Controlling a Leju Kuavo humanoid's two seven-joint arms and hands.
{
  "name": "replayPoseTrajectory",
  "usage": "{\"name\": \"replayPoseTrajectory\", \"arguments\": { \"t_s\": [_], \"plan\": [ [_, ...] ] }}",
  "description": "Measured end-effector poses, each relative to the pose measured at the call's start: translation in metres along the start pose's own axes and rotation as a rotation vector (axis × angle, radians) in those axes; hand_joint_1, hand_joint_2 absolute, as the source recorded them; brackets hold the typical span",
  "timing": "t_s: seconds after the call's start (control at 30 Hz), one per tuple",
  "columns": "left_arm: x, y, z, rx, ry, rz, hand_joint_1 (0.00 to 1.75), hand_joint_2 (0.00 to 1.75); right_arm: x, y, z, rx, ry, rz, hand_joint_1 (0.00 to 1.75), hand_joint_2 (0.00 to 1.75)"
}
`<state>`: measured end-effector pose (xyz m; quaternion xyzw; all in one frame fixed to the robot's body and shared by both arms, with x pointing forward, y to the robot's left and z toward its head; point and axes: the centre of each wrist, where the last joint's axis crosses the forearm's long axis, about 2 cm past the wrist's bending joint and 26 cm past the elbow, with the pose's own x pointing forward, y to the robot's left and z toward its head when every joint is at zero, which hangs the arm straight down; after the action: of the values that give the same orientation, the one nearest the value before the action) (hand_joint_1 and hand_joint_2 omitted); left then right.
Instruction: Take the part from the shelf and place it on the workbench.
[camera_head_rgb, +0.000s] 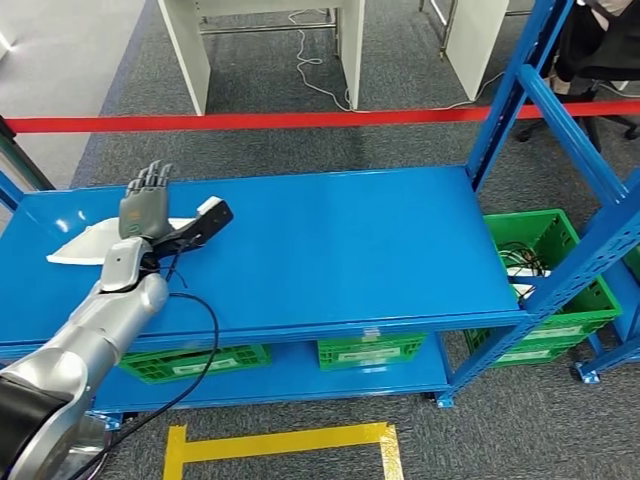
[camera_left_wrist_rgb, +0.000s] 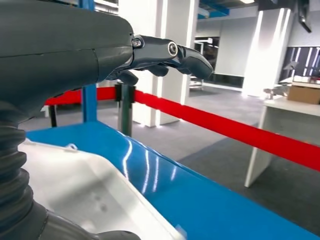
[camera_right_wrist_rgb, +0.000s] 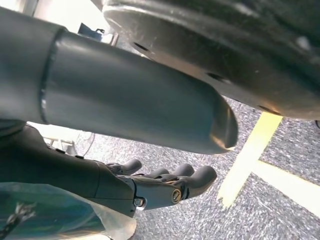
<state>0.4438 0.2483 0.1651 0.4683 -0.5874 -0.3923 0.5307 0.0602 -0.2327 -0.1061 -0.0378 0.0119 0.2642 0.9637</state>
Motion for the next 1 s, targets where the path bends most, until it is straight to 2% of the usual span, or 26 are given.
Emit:
{"name": "replayPoseTrajectory", "arguments": {
  "t_s": [0.17, 0.33, 0.63, 0.87, 1.0],
  "plan": [
    [-0.020, -0.001, 0.001, -0.037, 0.047, 0.005, 0.00, 1.75, 0.001, 0.001, 0.000, 0.001, -0.003, 0.005, 0.00, 0.00],
    [-0.032, -0.007, 0.006, -0.102, 0.029, 0.062, 0.00, 1.75, 0.000, 0.001, 0.000, 0.000, -0.005, 0.012, 0.00, 0.00],
    [-0.042, -0.015, 0.015, -0.112, -0.025, 0.089, 0.00, 1.75, 0.000, 0.000, 0.000, 0.010, -0.017, 0.019, 0.00, 0.00],
    [-0.049, -0.022, 0.021, -0.133, -0.020, 0.092, 0.00, 1.75, 0.000, 0.000, 0.000, 0.011, -0.018, 0.021, 0.00, 0.00],
    [-0.051, -0.024, 0.024, -0.133, -0.013, 0.086, 0.00, 0.00, 0.000, 0.000, 0.000, 0.014, -0.017, 0.023, 0.00, 0.00]
  ]
}}
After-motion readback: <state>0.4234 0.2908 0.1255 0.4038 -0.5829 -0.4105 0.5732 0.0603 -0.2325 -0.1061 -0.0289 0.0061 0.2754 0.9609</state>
